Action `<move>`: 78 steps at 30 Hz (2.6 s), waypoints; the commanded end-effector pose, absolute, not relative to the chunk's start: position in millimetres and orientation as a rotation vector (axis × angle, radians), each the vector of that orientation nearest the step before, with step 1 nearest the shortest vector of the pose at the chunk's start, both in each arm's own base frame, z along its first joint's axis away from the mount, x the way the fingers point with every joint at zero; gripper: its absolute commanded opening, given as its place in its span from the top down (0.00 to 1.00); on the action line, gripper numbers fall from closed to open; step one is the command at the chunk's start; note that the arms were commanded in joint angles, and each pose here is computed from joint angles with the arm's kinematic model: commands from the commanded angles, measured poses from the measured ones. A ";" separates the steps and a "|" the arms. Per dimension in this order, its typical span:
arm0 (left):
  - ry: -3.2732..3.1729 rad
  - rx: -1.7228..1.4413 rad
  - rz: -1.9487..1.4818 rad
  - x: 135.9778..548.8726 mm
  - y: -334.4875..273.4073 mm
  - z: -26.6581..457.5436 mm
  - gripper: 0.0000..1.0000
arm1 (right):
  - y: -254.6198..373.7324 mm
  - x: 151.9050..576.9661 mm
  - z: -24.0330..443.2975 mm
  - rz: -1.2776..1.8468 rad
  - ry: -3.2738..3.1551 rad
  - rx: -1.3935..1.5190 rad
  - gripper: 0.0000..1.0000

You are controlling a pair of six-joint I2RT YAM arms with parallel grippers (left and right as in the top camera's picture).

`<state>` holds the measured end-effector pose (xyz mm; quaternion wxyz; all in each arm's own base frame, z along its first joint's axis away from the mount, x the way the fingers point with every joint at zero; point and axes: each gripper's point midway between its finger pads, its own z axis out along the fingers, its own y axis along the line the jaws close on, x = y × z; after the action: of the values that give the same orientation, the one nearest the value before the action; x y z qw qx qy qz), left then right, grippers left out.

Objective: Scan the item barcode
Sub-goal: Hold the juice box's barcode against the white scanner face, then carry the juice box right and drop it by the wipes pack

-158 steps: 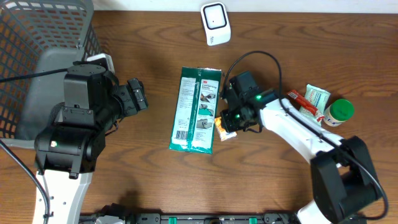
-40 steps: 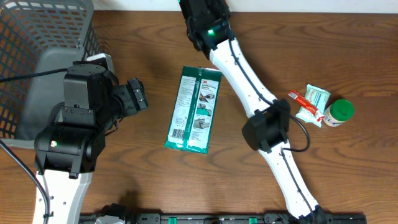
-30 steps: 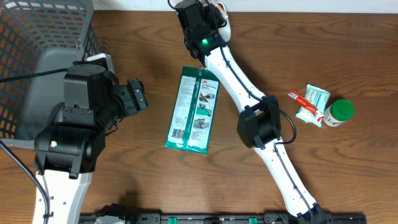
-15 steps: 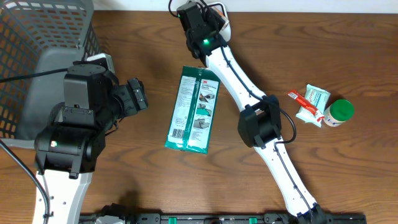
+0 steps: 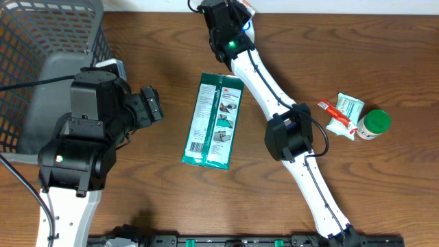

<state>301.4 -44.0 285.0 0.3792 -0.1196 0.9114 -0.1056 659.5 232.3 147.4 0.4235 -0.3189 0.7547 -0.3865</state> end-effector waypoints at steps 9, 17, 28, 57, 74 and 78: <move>2.319 -0.300 -0.273 301.8 -44.6 288.7 0.09 | 222.3 660.6 135.9 -0.830 1.972 -0.728 0.99; 2.319 -0.300 -0.273 301.8 -44.6 288.7 0.10 | 213.7 624.3 219.6 -0.647 2.043 -0.634 0.99; 2.319 -0.300 -0.273 301.8 -44.6 288.7 0.10 | 143.7 512.3 290.1 -0.228 2.402 -0.433 0.99; 2.319 -0.300 -0.273 301.8 -44.6 288.7 0.10 | -73.8 405.2 59.3 -0.266 3.317 0.218 0.18; 2.319 -0.300 -0.273 301.8 -44.6 288.7 0.10 | -62.4 400.4 80.5 -0.140 3.336 0.180 0.01; 2.320 -0.300 -0.273 301.7 -44.6 288.6 0.10 | -27.8 407.4 83.1 0.176 3.310 0.173 0.03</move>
<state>301.4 -44.0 285.0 0.3792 -0.1198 0.9114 -0.1057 396.7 -56.2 69.8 -0.1173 0.0558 0.9910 -0.0323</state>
